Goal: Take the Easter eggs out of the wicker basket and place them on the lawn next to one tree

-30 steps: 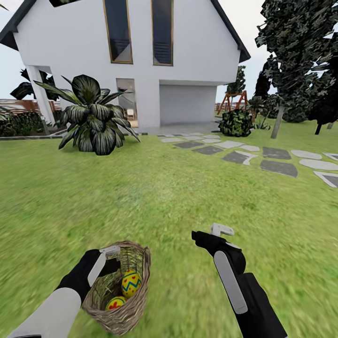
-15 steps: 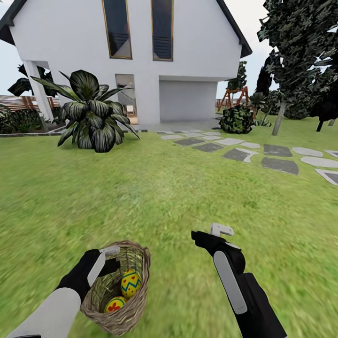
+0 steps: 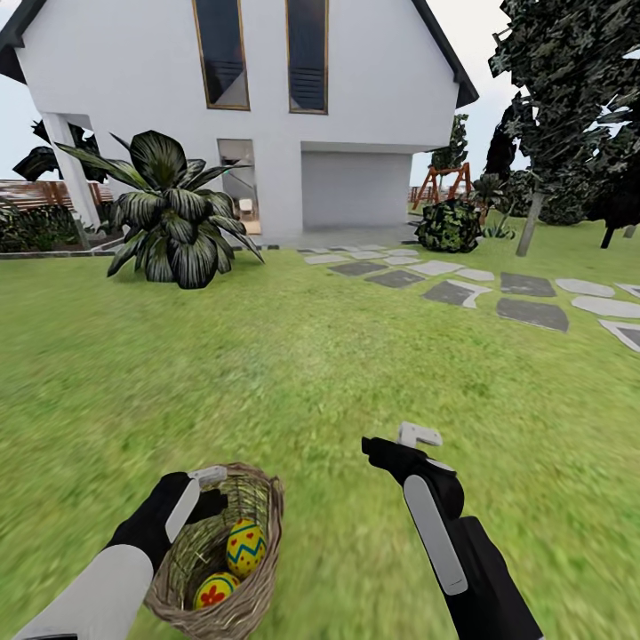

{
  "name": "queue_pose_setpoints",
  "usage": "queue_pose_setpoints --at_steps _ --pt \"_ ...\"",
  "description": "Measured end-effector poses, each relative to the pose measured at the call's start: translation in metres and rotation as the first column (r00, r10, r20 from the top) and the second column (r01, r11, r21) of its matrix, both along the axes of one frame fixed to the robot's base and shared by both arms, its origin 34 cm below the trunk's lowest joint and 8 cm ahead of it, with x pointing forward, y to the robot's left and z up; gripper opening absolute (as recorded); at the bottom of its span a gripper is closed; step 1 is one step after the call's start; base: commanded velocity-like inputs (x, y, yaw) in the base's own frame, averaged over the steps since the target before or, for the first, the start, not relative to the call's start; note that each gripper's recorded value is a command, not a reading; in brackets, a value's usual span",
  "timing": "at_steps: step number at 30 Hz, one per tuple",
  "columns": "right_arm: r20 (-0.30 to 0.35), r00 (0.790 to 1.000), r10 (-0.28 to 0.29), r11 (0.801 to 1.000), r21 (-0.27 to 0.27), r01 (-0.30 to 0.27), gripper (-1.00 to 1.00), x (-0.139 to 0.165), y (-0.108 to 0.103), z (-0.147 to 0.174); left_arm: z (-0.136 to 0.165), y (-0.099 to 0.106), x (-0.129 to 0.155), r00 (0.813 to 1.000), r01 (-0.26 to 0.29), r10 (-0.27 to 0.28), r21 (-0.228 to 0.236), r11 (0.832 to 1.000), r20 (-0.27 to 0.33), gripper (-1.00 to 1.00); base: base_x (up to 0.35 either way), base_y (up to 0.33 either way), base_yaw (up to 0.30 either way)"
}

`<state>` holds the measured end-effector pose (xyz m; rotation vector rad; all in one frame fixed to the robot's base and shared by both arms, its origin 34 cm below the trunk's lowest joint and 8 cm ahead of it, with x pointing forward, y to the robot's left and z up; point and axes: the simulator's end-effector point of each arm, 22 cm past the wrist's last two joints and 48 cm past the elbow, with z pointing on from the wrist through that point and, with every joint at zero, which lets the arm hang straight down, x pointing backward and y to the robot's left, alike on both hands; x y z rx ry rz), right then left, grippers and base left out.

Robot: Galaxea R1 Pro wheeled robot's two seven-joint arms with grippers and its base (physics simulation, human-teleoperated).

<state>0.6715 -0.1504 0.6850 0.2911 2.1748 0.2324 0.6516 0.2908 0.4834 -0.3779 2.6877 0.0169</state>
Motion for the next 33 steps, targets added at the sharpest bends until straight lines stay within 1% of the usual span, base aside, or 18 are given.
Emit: queue_pose_setpoints --at_steps 8,20,33 --pt "0.000 1.000 0.003 1.000 0.002 -0.003 1.00 0.000 0.002 0.000 0.000 0.000 0.000 1.000 0.000 0.000 0.001 1.000 0.000 1.00 0.172 0.000 0.000" --pt "-0.020 1.000 0.004 1.000 0.004 -0.004 1.00 0.000 0.002 -0.010 -0.009 0.001 -0.003 1.000 -0.001 0.001 0.002 1.000 -0.018 1.00 0.040 0.000 0.000" --pt "-0.042 0.999 0.003 1.000 0.006 -0.003 1.00 0.001 0.002 -0.022 -0.020 0.002 -0.006 0.999 -0.001 0.002 0.003 1.000 -0.037 1.00 0.003 0.000 0.000"
